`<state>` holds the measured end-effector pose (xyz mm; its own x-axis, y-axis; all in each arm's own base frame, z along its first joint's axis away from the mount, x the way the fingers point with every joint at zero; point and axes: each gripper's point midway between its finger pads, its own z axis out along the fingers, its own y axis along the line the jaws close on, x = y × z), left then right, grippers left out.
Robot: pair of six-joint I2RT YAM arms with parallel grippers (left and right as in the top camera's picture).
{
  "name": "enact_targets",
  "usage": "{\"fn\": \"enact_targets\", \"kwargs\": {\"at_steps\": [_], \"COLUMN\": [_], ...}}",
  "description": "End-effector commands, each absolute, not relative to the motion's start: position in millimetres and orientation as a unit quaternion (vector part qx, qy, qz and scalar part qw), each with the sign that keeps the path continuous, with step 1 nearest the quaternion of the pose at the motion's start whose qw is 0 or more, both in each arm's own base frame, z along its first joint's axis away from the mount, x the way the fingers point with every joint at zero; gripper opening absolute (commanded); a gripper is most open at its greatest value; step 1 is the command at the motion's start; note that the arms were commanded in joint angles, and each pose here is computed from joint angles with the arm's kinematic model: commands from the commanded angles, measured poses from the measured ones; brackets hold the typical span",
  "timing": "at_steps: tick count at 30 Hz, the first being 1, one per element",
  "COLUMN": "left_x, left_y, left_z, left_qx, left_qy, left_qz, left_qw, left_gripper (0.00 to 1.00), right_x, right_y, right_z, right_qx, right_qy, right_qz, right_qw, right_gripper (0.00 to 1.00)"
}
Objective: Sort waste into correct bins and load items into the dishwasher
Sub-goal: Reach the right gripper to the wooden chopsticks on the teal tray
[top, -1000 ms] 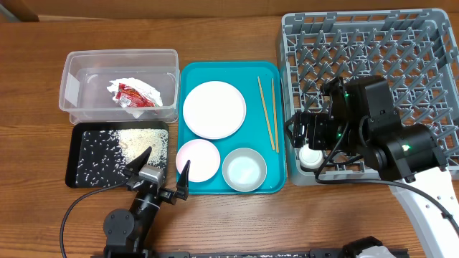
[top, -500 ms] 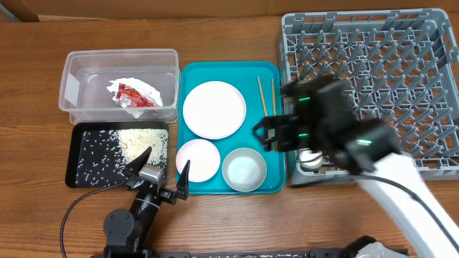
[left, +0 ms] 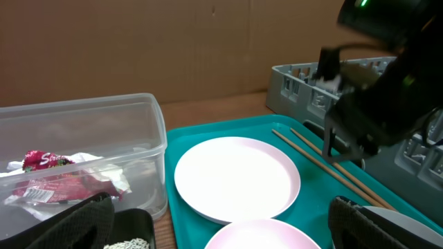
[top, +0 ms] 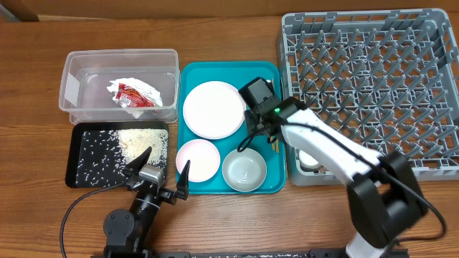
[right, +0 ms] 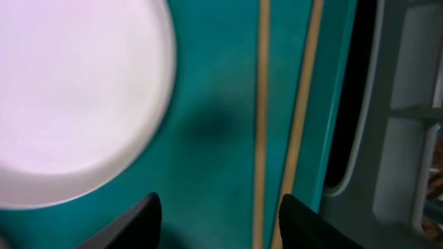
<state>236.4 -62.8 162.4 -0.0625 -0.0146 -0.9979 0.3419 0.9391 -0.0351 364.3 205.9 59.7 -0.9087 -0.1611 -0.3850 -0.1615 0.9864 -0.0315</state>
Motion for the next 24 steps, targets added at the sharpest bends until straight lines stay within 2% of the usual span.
{"fn": "enact_targets", "kwargs": {"at_steps": [1,4,9,13,16,20,24], "left_x": [236.3,236.3,236.3,236.3,236.3,236.3,236.3], "left_y": [-62.0,-62.0,-62.0,-62.0,-62.0,-62.0,-62.0], "left_z": [163.1,163.1,163.1,163.1,163.1,163.1,163.1], "left_qx": [0.118,0.118,0.118,0.118,0.118,0.118,0.118], "left_qy": [0.714,0.714,0.714,0.714,0.714,0.714,0.714], "left_qz": [-0.127,-0.127,-0.127,-0.127,-0.127,-0.127,-0.127], "left_qw": [0.679,0.679,0.679,0.679,0.679,0.679,0.679], "left_gripper": [1.0,1.0,1.0,1.0,1.0,1.0,1.0], "right_x": [372.8,371.6,362.2,356.5,355.6,359.0,369.6], "right_y": [192.8,192.2,196.6,199.5,198.8,200.4,207.2], "right_z": [34.1,16.5,-1.3,-6.5,-3.8,18.4,64.7], "right_qx": [-0.103,-0.11,-0.116,-0.123,-0.121,-0.118,-0.116], "right_qy": [0.979,0.981,0.985,0.986,0.986,0.986,0.983], "right_qz": [-0.018,-0.017,-0.005,-0.007,-0.009,-0.008,0.006], "right_qw": [0.177,0.157,0.126,0.116,0.112,0.113,0.142], "right_gripper": [0.56,0.55,0.42,0.24,0.05,0.04,0.04]}}
